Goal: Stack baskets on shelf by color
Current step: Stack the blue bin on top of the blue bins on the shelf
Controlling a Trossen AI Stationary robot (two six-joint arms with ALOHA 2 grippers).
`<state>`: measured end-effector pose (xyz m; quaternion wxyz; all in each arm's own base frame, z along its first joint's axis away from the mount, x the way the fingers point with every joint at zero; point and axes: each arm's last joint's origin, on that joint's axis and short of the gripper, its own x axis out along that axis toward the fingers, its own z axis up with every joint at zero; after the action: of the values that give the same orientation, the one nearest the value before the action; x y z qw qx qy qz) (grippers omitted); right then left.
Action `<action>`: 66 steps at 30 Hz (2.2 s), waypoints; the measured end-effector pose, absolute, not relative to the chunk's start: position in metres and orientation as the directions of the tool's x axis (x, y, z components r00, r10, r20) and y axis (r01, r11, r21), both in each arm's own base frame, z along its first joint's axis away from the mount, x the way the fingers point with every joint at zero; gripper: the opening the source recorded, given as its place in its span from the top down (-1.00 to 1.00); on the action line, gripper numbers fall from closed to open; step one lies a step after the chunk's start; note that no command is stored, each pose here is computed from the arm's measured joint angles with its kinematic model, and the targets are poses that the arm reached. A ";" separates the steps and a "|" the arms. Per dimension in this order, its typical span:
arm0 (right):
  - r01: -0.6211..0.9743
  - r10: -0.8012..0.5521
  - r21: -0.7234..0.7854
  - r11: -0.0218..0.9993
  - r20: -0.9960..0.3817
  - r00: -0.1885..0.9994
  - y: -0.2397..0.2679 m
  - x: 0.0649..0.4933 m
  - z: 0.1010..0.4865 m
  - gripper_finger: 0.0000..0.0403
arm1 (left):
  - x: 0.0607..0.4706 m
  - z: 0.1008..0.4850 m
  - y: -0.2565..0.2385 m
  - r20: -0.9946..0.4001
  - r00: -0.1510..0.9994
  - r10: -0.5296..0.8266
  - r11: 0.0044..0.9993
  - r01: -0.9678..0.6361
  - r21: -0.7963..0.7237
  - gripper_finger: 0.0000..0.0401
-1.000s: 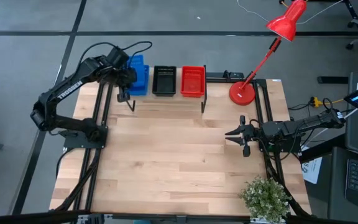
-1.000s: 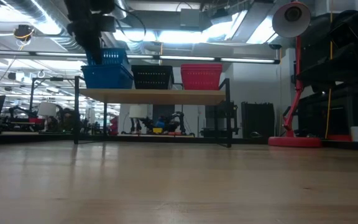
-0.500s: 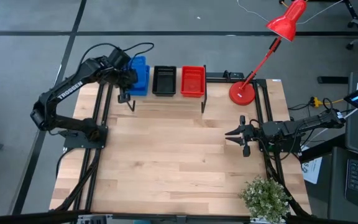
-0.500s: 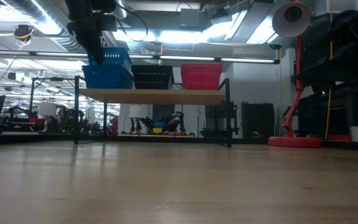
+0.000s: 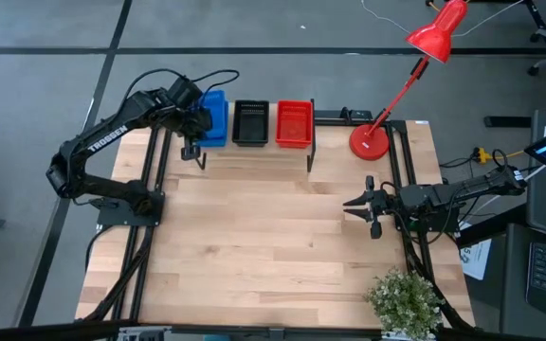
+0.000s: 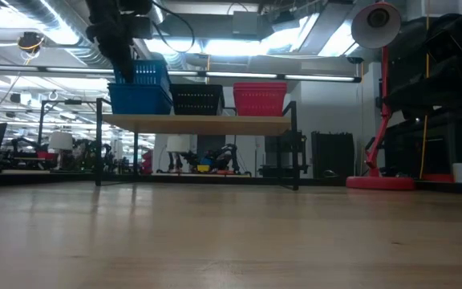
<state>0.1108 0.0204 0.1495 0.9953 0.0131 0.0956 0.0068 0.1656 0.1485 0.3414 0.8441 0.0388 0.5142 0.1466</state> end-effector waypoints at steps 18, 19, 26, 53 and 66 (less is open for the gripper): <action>-0.010 0.017 0.034 0.999 -0.190 0.982 0.020 0.111 0.149 0.60 | 0.163 0.346 0.143 -0.879 0.337 0.337 0.939 -0.192 0.287 0.59; -0.010 0.016 0.034 0.999 -0.190 0.982 0.020 0.111 0.149 0.60 | 0.163 0.351 0.141 -0.879 0.340 0.336 0.939 -0.190 0.286 0.58; -0.010 0.016 0.034 0.999 -0.192 0.981 0.020 0.111 0.149 0.60 | 0.166 0.387 0.128 -0.829 0.425 0.363 0.931 -0.204 0.303 0.57; -0.010 0.016 0.033 0.999 -0.192 0.981 0.020 0.111 0.149 0.60 | 0.204 0.366 0.224 -0.593 0.115 0.797 0.591 -0.353 0.725 0.57; -0.006 0.016 0.053 0.999 -0.192 0.981 0.020 0.111 0.149 0.60 | 0.211 0.359 0.225 -0.614 0.110 0.782 0.613 -0.317 0.724 0.57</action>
<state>0.1108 0.0204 0.1494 0.9950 0.0261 0.0967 0.0057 0.2107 0.2249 0.3594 0.7137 0.2133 0.5450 0.3849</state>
